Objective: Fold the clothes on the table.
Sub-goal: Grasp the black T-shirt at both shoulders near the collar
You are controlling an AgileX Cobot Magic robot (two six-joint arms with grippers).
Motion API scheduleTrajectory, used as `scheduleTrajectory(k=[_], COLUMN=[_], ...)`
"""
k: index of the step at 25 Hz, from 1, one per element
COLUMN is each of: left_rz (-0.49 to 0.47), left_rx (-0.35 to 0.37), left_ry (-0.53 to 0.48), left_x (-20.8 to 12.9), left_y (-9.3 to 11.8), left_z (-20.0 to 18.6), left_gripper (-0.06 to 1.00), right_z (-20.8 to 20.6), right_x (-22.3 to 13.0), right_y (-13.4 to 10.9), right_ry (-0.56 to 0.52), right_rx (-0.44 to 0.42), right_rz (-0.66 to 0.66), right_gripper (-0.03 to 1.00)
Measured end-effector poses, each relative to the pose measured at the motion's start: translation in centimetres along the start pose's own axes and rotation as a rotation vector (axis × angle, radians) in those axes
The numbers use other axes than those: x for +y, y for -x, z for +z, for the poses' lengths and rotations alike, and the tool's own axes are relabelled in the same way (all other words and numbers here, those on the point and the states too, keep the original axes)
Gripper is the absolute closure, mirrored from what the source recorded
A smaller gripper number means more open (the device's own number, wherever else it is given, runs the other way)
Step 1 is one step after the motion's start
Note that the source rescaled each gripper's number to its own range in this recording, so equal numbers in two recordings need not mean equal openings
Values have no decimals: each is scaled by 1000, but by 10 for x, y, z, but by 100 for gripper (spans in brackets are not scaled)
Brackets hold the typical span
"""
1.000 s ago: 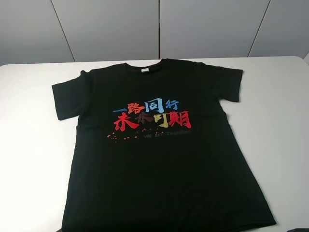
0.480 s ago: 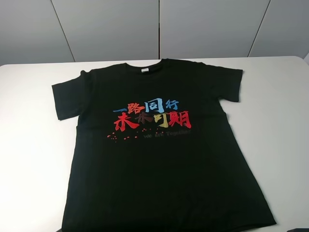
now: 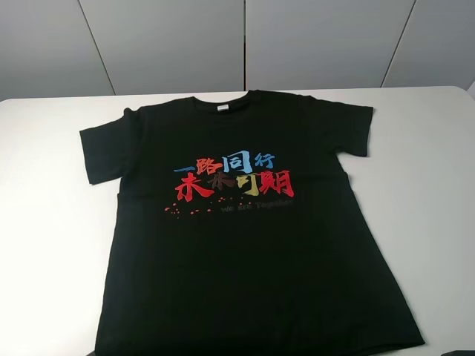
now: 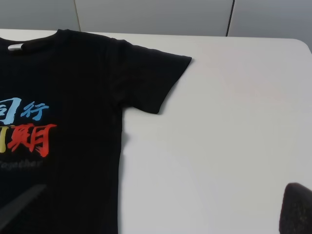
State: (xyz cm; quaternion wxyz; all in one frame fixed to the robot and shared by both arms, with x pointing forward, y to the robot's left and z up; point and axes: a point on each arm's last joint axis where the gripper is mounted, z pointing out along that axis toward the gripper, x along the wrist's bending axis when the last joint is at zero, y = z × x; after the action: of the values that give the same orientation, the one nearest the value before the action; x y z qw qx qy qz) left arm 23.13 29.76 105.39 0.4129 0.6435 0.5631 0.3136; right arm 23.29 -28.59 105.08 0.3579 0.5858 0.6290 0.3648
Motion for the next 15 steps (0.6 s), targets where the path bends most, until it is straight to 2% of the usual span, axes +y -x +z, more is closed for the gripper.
scheduleTrajectory(k=[15], left_rz=[-7], left_rx=[0], left_ry=[0], left_x=[0], left_y=[0], left_z=[0], left_gripper=[-5], right_z=[0], right_x=[0], right_y=[0], right_ry=[0], right_rx=[14], right_rz=[-6], right_gripper=[-3])
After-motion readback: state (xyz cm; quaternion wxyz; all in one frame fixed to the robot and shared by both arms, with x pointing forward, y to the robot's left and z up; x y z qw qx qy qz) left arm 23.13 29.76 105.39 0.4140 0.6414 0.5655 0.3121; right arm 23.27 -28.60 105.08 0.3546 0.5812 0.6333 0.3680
